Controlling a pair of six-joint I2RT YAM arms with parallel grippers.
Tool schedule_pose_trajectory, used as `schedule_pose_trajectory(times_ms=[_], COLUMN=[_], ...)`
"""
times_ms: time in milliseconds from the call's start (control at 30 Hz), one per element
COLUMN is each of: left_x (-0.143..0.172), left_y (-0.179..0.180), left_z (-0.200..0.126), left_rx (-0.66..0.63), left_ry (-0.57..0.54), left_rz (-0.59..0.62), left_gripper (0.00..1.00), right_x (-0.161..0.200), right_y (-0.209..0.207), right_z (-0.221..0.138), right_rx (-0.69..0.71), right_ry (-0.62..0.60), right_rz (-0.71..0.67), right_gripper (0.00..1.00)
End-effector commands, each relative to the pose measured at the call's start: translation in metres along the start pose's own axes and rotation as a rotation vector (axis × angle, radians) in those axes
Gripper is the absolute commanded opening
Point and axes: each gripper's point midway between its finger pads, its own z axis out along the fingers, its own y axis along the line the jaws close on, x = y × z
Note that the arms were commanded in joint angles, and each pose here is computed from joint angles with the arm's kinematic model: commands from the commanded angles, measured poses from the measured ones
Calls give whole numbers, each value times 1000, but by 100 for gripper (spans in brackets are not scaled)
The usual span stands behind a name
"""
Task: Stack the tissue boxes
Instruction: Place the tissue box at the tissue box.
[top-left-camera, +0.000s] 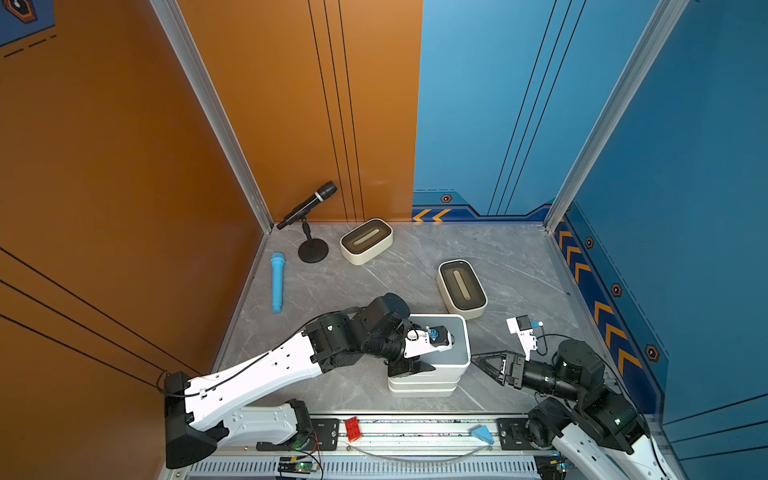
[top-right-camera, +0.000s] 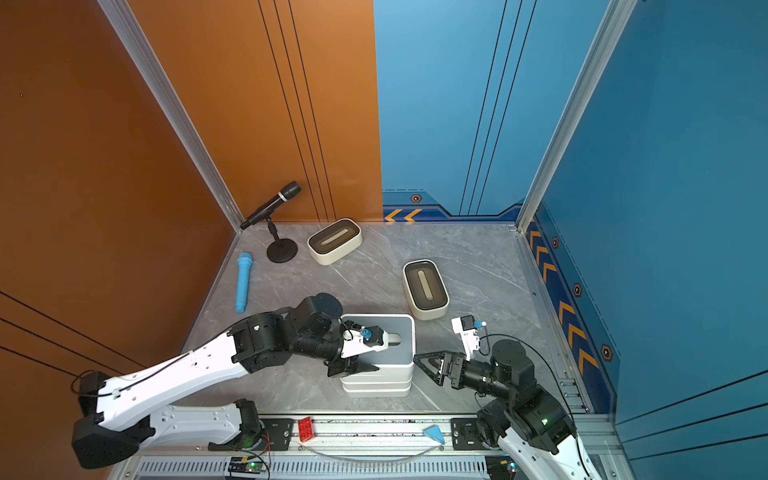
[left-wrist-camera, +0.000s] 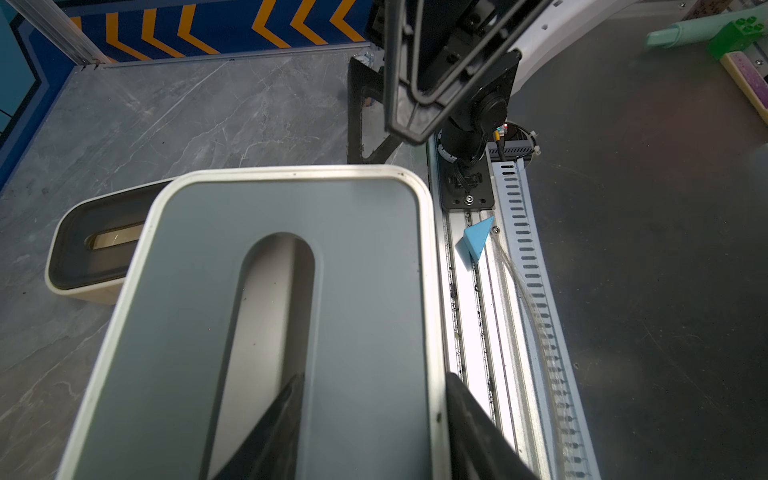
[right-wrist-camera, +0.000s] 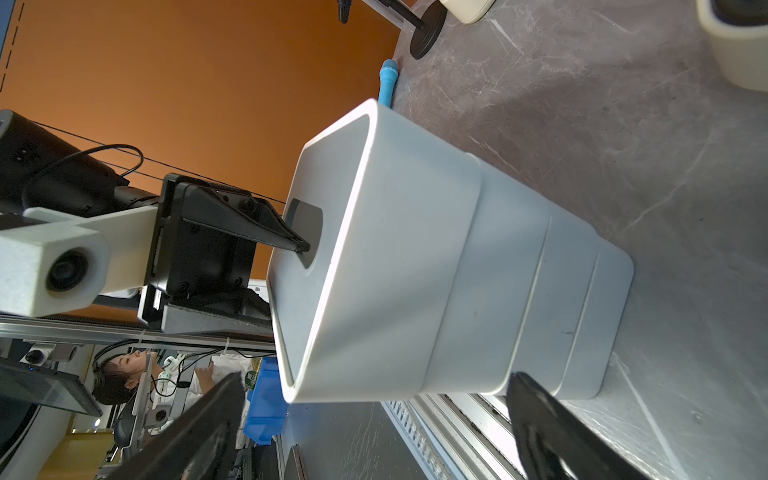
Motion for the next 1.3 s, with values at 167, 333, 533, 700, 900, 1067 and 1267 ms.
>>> schedule_pose_trajectory(times_ms=[167, 333, 533, 700, 900, 1067, 1267], left_x=[-5, -6, -6, -7, -8, -10, -12], left_y=[-4, -4, -4, -4, -4, -6, -8], left_z=[-3, -5, -7, -8, -9, -12, -15], left_rx=[18, 10, 7, 4, 8, 13, 23], left_ry=[-30, -28, -31, -34, -37, -38, -38], left_rz=[24, 25, 24, 25, 28, 28, 31], left_gripper=[54, 55, 56, 56, 56, 57, 56], right_x=[-1, -2, -2, -4, -7, -9, -14], right_y=[-1, -1, -2, 0, 2, 4, 8], right_z=[4, 4, 5, 6, 7, 9, 10], right_rx=[-5, -5, 0, 0, 4, 2, 7], right_ry=[6, 6, 9, 6, 9, 13, 19], right_rz=[-2, -2, -2, -5, -11, -16, -29], right_gripper=[100, 100, 100, 100, 100, 100, 100])
